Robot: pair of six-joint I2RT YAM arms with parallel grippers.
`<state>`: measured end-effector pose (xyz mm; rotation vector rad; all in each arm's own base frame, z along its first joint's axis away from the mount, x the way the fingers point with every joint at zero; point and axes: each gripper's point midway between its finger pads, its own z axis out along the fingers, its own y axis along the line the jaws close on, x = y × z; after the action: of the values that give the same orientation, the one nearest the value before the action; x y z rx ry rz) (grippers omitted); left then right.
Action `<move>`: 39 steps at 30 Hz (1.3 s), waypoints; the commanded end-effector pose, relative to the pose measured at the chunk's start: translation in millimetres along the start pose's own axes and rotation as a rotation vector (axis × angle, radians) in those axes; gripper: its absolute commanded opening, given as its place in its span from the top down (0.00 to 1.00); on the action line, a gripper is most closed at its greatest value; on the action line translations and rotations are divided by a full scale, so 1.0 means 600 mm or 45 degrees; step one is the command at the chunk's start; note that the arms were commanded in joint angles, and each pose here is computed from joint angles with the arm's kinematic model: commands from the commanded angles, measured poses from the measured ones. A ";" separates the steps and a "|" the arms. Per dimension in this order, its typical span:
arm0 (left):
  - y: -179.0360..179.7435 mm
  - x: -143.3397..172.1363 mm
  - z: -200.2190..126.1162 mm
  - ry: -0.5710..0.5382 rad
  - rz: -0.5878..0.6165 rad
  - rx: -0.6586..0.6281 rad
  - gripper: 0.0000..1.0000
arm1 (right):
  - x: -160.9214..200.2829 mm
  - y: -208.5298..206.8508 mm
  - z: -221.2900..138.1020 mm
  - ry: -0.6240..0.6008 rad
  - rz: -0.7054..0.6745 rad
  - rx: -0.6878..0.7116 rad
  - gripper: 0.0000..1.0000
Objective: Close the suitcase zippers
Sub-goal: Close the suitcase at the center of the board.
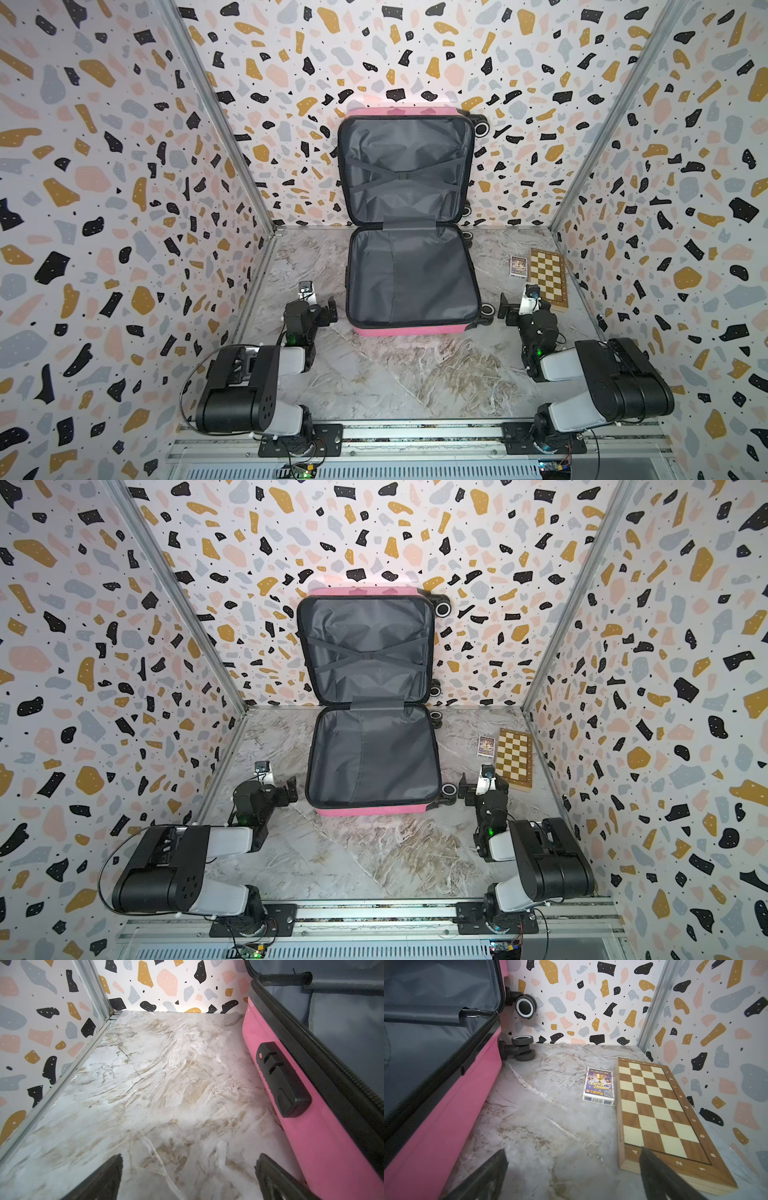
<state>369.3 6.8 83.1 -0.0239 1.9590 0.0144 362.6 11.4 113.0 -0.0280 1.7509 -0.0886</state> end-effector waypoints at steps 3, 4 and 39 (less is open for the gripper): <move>-0.006 -0.030 0.004 -0.065 0.021 0.016 0.00 | -0.017 0.001 0.005 -0.033 -0.007 -0.011 0.00; -0.006 -0.030 0.004 -0.064 0.022 0.016 0.00 | -0.017 0.002 0.005 -0.032 -0.009 -0.013 0.00; 0.072 -0.084 -0.076 -0.058 -0.224 -0.328 0.00 | -0.100 -0.021 0.054 0.163 0.086 0.070 0.00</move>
<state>354.0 34.9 140.0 -0.2087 1.8482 0.1199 401.7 3.3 168.2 0.0453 1.7707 -0.1087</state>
